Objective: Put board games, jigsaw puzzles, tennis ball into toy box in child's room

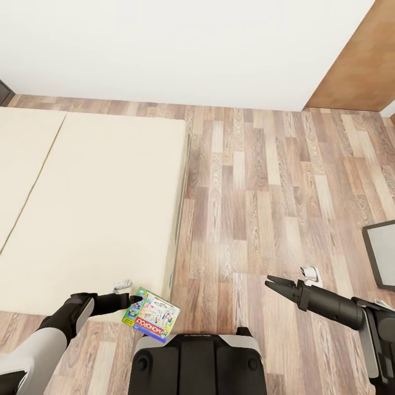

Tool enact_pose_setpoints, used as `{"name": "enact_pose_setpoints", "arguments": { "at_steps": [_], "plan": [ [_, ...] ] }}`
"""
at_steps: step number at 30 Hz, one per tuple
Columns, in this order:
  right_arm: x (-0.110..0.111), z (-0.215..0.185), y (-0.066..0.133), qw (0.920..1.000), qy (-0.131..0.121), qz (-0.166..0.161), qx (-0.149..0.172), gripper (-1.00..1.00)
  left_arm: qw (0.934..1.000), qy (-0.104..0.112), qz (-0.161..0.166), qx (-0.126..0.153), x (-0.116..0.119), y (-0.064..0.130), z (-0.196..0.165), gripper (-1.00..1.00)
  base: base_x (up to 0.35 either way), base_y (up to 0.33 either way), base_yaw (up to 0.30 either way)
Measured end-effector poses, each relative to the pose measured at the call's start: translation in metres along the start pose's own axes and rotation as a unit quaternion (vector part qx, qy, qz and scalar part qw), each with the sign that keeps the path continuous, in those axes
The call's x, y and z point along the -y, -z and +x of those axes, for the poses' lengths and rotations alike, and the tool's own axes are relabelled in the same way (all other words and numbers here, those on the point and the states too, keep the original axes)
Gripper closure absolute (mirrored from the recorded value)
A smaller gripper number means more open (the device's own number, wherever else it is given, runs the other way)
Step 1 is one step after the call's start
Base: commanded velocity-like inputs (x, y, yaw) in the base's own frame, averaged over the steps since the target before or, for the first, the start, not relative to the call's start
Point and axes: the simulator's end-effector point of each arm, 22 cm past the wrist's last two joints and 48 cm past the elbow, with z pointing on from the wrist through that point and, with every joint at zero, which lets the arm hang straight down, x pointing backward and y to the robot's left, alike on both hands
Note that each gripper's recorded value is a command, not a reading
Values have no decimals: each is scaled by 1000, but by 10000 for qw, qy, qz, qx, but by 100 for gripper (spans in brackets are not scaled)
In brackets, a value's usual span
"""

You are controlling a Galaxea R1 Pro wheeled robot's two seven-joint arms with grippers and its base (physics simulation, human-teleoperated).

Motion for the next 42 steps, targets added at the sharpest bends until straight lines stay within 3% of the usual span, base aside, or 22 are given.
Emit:
{"name": "enact_pose_setpoints", "arguments": {
  "at_steps": [26, 32, 42],
  "plan": [
    [0, 0, 0, 10000, 3, 4, -3, -100, 10000, 63, 8, 23, -7, 4, 1, -100, 0, 0, 0],
    [0, 0, 0, 10000, 5, -1, 1, -100, 9999, 108, -31, 112, -25, 17, -6, -100, 0, 0, 0],
    [-6, -4, 1, 10000, 64, -26, 27, -100, 9971, 352, 425, 527, -29, 46, -32, -100, 0, 0, -8]
  ]
}}
